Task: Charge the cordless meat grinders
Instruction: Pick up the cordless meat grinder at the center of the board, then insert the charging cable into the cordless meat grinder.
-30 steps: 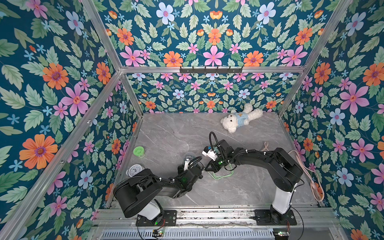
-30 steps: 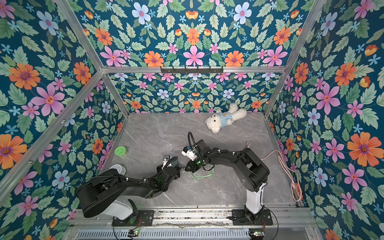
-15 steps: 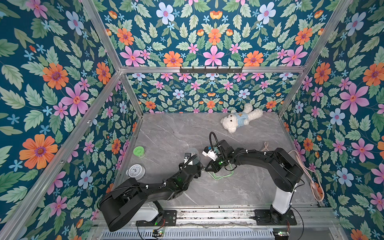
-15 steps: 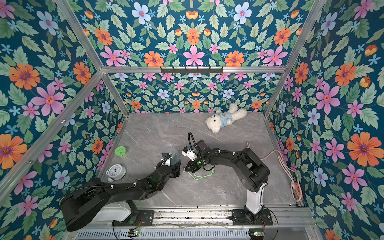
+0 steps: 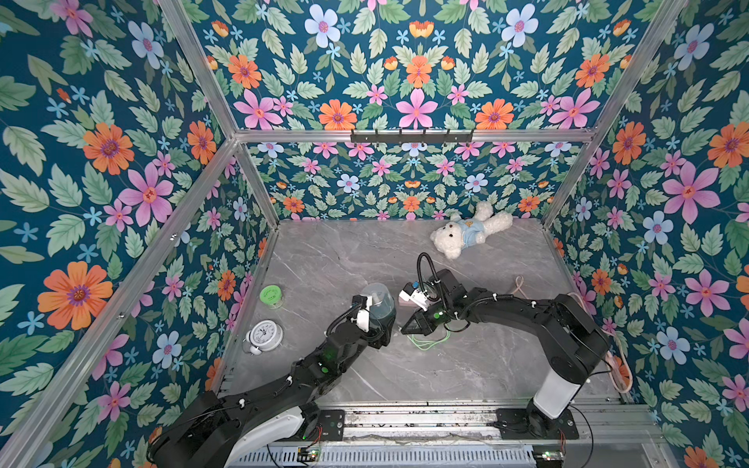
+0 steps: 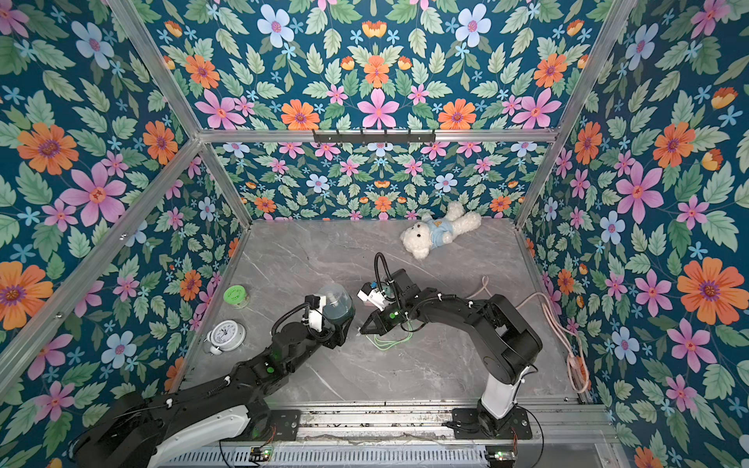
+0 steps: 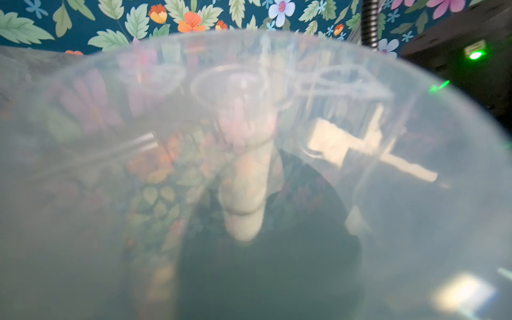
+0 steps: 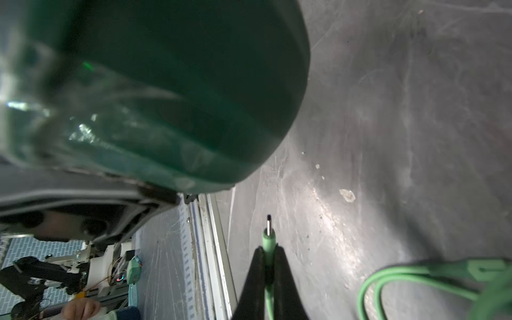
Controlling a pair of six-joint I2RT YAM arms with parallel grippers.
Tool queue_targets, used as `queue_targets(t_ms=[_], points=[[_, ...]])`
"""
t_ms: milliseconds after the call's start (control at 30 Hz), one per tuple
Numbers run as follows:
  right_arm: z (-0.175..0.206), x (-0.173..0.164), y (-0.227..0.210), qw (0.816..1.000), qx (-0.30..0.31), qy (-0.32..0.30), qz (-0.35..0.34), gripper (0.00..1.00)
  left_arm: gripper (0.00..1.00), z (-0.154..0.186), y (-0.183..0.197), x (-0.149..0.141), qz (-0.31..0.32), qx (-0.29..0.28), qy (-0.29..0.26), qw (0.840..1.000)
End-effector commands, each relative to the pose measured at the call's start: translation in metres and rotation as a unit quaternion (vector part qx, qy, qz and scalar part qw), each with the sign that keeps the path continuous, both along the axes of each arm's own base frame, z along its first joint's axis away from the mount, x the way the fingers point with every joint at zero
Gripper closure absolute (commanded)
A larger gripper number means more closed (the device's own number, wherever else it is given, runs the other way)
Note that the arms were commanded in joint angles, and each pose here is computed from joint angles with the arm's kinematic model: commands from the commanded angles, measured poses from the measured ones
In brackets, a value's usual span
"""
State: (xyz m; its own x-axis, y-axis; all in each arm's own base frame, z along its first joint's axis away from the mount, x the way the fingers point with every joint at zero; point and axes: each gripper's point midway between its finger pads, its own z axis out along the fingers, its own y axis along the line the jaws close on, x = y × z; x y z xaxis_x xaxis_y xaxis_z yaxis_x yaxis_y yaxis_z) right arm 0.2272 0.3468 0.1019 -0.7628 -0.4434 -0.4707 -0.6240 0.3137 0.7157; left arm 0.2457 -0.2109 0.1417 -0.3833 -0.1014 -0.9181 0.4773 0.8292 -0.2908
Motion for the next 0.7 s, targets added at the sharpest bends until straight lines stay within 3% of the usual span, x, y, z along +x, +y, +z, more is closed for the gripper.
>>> queue_targets(t_ms=[0, 233, 667], points=[[0.028, -0.011, 0.005, 0.998, 0.057, 0.029, 0.011, 1.00, 0.30, 0.020, -0.007, -0.003, -0.031, -0.015, -0.037, 0.999], [0.066, -0.008, -0.010, 0.984, 0.150, 0.094, -0.005, 1.00, 0.30, 0.031, -0.020, -0.002, -0.061, -0.015, -0.067, 0.996], [0.080, 0.002, -0.014, 0.966, 0.217, 0.144, -0.006, 1.00, 0.31, 0.065, -0.024, -0.005, -0.080, -0.037, -0.144, 0.986]])
